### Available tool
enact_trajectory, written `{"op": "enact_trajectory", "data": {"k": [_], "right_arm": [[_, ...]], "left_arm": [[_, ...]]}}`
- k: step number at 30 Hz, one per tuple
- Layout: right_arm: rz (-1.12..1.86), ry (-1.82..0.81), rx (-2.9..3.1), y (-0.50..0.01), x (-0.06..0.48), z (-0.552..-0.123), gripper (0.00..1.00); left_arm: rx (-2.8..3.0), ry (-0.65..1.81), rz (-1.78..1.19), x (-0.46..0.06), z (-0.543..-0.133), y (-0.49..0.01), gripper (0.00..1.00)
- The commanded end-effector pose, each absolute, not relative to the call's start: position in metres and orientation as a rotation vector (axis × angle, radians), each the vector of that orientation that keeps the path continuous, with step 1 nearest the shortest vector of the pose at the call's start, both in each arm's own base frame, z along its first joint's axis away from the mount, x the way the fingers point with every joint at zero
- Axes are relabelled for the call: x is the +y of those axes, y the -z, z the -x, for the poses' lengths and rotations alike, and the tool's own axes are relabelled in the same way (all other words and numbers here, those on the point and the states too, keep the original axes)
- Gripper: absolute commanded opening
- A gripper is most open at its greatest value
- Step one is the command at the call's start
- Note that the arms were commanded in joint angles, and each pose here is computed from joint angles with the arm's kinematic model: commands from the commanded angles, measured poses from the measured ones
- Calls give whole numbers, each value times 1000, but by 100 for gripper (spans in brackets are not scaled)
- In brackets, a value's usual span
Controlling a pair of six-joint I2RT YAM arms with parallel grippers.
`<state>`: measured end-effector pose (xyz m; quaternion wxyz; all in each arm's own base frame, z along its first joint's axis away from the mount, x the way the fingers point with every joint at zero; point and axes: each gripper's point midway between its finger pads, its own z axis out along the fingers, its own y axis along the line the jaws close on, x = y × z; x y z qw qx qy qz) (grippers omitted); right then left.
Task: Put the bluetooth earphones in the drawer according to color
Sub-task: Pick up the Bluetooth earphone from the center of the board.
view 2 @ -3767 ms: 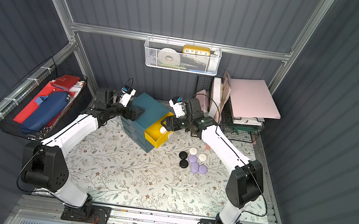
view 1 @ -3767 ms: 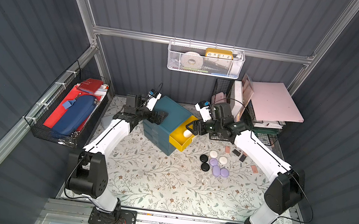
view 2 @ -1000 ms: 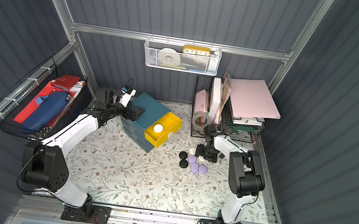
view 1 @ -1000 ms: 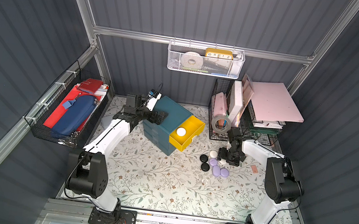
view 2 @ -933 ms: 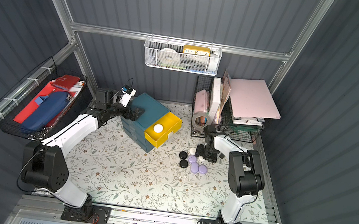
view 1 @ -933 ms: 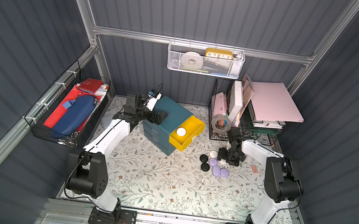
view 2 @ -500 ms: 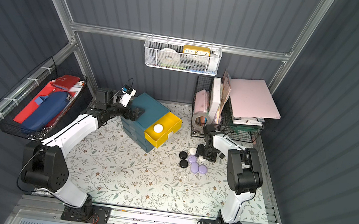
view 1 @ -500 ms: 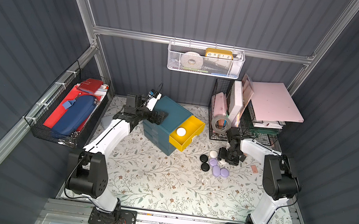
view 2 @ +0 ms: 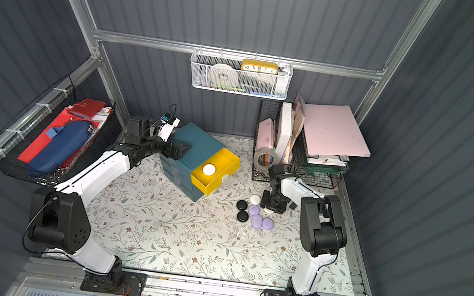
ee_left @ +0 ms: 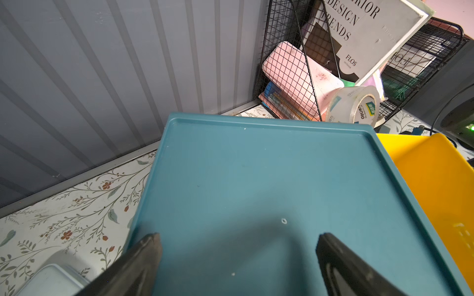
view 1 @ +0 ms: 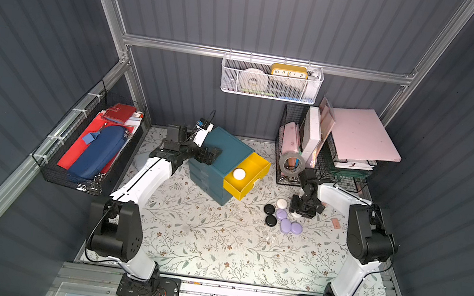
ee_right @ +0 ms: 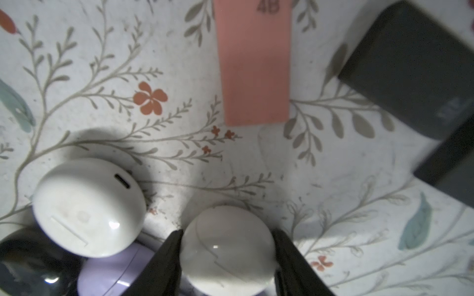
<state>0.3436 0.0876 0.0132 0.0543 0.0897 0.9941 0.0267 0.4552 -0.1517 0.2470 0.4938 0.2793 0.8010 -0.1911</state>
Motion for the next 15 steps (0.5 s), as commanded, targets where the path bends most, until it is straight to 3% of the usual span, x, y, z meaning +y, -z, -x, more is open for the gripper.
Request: {"op": "enact_trajectory", "data": {"k": [1,3,4,15], "right_arm": [[-272,-93,3031,-13,89,-336,19],[-269,-95,3019,-16,89,-337,2],[-270,-95,3010,-19,89,-338,0],[-190,-254,2726,-92,103,-366,0]], "left_arm": [[2197,530,-634,-146,-436,-181,99],[2199,530,-634,-146,-436,-180,99],[2198,530,-635,-146,-436,-180,100],[2200,527,-633,-146,-436,-180,99]]}}
